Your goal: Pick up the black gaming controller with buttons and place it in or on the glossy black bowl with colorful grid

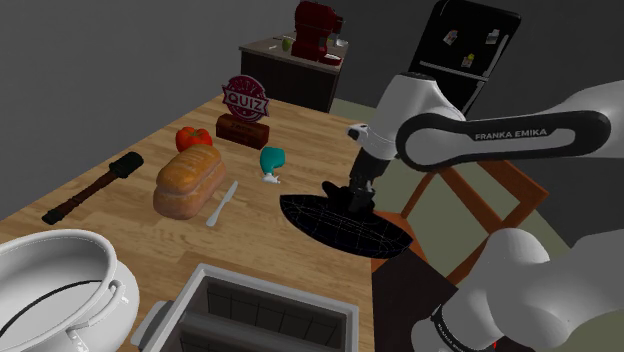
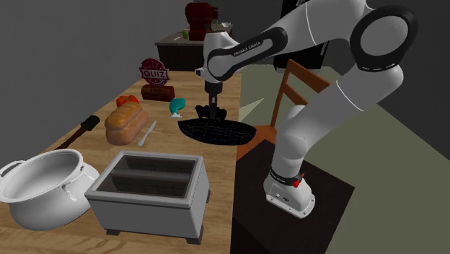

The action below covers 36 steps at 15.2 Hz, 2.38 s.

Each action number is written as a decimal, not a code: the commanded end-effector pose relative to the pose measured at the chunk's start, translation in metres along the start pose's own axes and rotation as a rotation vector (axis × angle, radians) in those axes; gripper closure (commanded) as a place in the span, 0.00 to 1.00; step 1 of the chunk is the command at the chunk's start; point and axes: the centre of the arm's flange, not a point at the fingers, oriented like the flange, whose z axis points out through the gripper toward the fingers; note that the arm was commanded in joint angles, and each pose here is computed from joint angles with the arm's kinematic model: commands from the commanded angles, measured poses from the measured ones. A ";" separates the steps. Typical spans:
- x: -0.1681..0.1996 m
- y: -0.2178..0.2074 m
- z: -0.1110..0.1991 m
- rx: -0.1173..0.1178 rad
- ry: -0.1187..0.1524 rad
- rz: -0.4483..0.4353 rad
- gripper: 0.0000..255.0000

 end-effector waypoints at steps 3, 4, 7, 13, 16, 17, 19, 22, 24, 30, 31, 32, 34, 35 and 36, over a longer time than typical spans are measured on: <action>-0.018 0.025 0.011 -0.001 0.000 -0.002 1.00; -0.018 0.024 0.016 -0.001 0.000 -0.002 1.00; -0.019 0.024 0.032 -0.001 0.000 -0.002 1.00; -0.022 0.023 0.064 -0.001 0.000 -0.002 1.00; -0.022 0.023 0.068 -0.001 0.000 -0.002 1.00; -0.022 0.023 0.068 -0.001 0.000 -0.002 1.00; -0.022 0.023 0.068 -0.001 0.000 -0.002 1.00; -0.022 0.023 0.068 -0.001 0.000 -0.002 0.00; -0.022 0.023 0.068 -0.001 0.000 -0.002 0.00; -0.022 0.023 0.028 -0.001 0.000 -0.002 0.00; -0.022 0.023 0.018 -0.001 0.000 -0.002 0.00; -0.022 0.023 0.018 -0.001 0.000 -0.002 0.00; -0.022 0.023 0.018 -0.001 0.000 -0.002 0.00; -0.022 0.023 0.018 -0.001 0.000 -0.002 0.00; -0.022 0.023 0.018 -0.001 0.000 -0.002 0.00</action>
